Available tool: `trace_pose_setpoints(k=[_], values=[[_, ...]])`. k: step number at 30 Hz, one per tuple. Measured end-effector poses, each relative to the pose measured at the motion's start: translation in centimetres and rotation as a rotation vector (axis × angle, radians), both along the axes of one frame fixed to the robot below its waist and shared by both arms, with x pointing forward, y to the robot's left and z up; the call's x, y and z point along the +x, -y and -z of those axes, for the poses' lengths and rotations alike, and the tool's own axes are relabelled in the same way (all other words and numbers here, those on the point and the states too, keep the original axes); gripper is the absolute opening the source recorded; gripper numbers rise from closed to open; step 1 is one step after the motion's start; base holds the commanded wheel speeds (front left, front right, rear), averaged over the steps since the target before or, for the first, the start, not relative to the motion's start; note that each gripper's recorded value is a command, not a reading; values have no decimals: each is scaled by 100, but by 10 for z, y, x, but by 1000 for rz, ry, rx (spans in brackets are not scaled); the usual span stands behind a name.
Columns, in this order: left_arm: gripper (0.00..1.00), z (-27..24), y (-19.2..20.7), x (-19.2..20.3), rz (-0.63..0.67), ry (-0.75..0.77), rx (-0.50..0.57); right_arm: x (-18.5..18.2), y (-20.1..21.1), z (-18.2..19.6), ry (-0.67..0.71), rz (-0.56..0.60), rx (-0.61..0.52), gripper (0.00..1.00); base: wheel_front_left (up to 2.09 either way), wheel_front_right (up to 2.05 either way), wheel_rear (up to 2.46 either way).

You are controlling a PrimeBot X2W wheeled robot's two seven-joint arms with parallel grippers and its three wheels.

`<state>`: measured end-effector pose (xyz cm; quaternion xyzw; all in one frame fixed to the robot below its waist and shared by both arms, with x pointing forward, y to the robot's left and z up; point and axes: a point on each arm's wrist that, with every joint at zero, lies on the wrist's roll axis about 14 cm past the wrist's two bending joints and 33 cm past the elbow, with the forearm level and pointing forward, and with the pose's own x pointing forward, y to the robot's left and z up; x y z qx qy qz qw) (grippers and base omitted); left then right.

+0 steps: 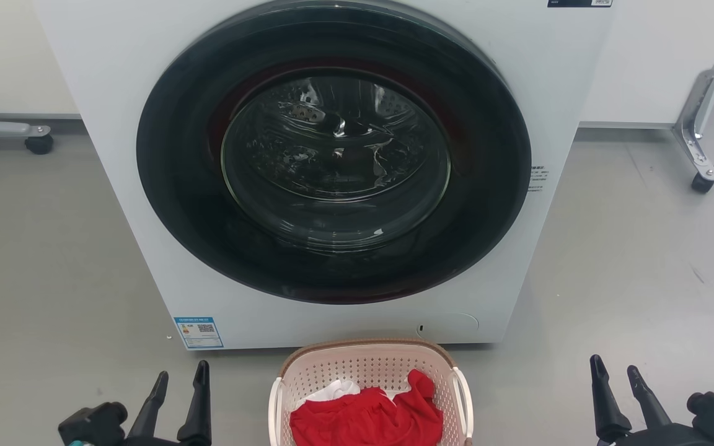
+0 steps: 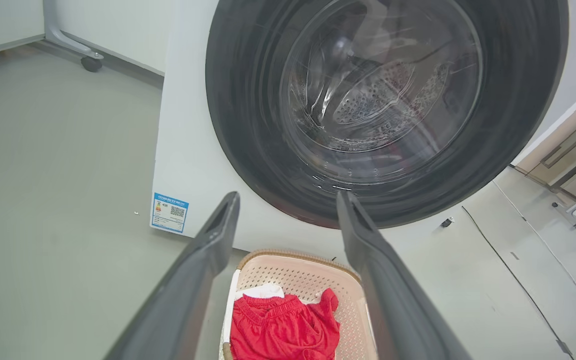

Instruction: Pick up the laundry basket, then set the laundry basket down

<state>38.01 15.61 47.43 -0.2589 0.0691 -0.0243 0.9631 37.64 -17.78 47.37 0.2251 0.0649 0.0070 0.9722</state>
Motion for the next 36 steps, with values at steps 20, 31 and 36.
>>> trace_pose_setpoints(k=[20,31,36], values=[[100,2,7,-4,44,63,297,-7,-14,0,63,-81,-305,100,0,0,0],[100,4,12,-6,64,92,407,-9,-15,-2,104,-104,-433,100,0,0,0],[100,6,11,-6,61,83,407,-9,-15,-1,102,-103,-434,100,0,0,0]])
